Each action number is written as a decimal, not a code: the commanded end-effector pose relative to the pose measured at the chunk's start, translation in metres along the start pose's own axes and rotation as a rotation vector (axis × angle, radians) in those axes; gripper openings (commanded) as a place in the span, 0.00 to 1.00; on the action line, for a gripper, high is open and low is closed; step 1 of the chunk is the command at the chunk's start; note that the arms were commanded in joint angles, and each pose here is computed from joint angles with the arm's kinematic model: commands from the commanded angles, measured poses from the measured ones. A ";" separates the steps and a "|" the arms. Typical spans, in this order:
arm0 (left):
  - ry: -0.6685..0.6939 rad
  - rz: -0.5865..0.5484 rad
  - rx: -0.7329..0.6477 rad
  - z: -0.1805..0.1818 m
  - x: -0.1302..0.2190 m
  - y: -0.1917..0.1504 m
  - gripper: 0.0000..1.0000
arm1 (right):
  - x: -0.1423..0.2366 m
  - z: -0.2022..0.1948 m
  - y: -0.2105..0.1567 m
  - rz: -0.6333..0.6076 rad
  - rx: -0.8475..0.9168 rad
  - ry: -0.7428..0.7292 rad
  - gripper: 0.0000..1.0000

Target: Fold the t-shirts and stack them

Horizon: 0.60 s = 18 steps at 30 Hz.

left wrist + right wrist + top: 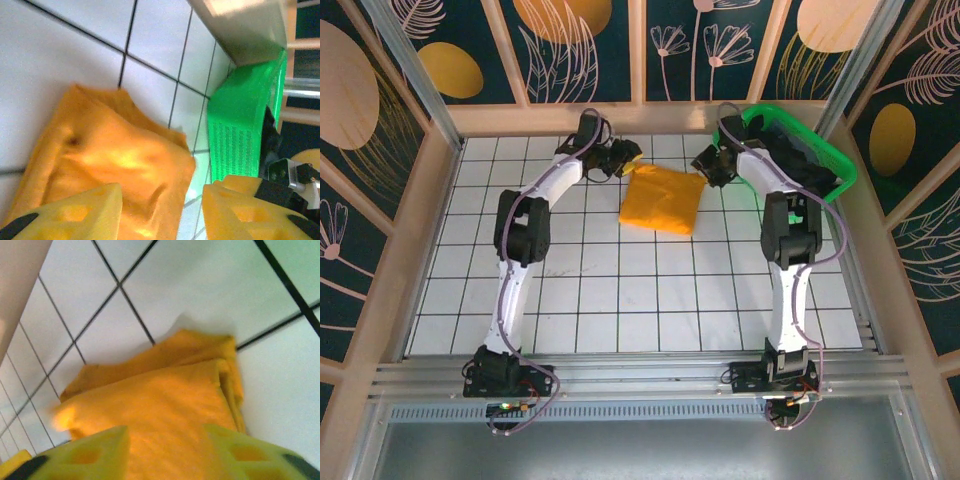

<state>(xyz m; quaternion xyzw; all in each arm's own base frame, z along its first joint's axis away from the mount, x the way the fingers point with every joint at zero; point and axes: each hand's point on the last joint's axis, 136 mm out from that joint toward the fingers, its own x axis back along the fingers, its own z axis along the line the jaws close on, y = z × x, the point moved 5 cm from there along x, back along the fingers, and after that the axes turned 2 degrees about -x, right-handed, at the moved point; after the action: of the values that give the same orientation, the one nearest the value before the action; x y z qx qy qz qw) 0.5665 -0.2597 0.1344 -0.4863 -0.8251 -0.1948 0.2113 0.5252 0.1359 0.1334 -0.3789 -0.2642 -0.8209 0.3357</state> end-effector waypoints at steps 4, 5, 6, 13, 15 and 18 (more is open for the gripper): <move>0.042 -0.078 -0.031 -0.028 0.038 -0.001 0.53 | 0.051 0.032 0.022 -0.130 0.143 0.022 0.64; 0.039 -0.082 -0.021 -0.029 0.047 -0.013 0.53 | 0.058 0.032 0.019 -0.134 0.151 0.019 0.64; 0.035 -0.085 -0.003 -0.028 0.054 -0.025 0.53 | 0.063 0.030 0.014 -0.133 0.155 0.019 0.63; -0.036 -0.017 0.218 -0.011 0.070 -0.148 0.55 | 0.116 0.011 -0.057 -0.124 0.150 0.138 0.60; -0.051 0.006 0.261 -0.010 0.062 -0.173 0.58 | 0.125 -0.002 -0.078 -0.096 0.115 0.169 0.60; -0.035 0.057 0.298 -0.007 0.039 -0.199 0.61 | 0.139 -0.022 -0.104 -0.055 0.058 0.206 0.60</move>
<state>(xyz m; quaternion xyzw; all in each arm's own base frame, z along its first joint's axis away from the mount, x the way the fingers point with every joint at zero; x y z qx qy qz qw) 0.3682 -0.3118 0.1457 -0.4972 -0.8162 -0.1129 0.2718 0.3829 0.1373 0.2130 -0.2922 -0.3039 -0.8376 0.3475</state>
